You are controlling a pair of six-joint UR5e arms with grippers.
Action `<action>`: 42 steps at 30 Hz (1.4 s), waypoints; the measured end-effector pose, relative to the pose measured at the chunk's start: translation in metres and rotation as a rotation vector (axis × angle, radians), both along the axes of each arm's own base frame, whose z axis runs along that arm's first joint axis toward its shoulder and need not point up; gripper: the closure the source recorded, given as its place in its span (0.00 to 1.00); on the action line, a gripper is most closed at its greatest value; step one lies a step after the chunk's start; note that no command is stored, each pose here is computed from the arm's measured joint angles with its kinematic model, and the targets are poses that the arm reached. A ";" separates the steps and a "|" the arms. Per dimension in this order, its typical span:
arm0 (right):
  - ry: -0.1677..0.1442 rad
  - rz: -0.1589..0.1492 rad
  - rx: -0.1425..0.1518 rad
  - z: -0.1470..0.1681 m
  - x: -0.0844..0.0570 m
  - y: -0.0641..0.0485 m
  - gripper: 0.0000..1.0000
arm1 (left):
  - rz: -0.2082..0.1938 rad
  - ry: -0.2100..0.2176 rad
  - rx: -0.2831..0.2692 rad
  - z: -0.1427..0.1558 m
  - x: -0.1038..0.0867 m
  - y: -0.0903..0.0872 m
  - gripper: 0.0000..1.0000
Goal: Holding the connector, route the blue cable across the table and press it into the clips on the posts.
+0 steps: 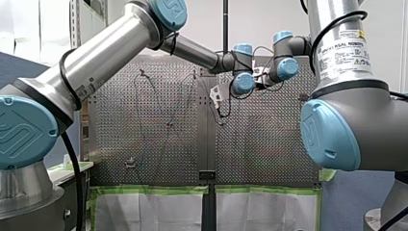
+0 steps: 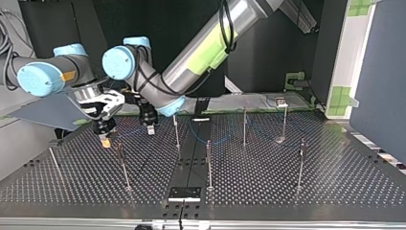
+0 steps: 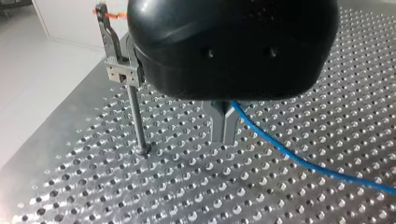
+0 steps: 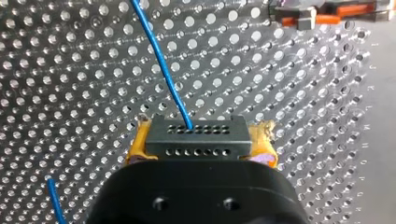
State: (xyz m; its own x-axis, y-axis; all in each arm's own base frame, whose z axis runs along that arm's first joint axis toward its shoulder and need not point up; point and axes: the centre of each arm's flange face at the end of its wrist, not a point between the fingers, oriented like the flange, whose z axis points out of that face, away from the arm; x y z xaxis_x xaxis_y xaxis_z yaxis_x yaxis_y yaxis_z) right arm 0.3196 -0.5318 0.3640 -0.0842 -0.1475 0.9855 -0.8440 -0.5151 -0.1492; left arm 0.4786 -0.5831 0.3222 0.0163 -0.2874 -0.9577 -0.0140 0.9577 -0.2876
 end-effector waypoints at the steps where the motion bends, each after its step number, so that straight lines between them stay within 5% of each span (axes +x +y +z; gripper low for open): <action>1: 0.000 0.000 -0.002 0.001 0.000 0.000 1.00 | -0.002 0.000 0.002 0.000 -0.002 -0.001 1.00; 14: -0.026 0.023 -0.066 0.059 -0.003 0.019 1.00 | -0.022 -0.019 0.000 0.011 -0.008 -0.007 1.00; 21: -0.029 0.025 -0.075 0.067 -0.003 0.023 1.00 | -0.022 -0.045 -0.023 0.031 -0.008 -0.003 1.00; 42: -0.038 0.017 -0.077 0.066 -0.014 0.011 1.00 | -0.075 -0.186 -0.043 0.046 0.054 0.017 1.00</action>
State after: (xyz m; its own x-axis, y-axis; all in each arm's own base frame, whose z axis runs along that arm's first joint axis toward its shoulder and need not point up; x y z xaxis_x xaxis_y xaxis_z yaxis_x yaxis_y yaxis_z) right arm 0.3059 -0.5206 0.4299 -0.1196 -0.0736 0.9901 -0.8294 -0.5407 -0.1404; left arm 0.5330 -0.5663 0.3684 0.1682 -0.3355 -0.9269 0.1144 0.9406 -0.3197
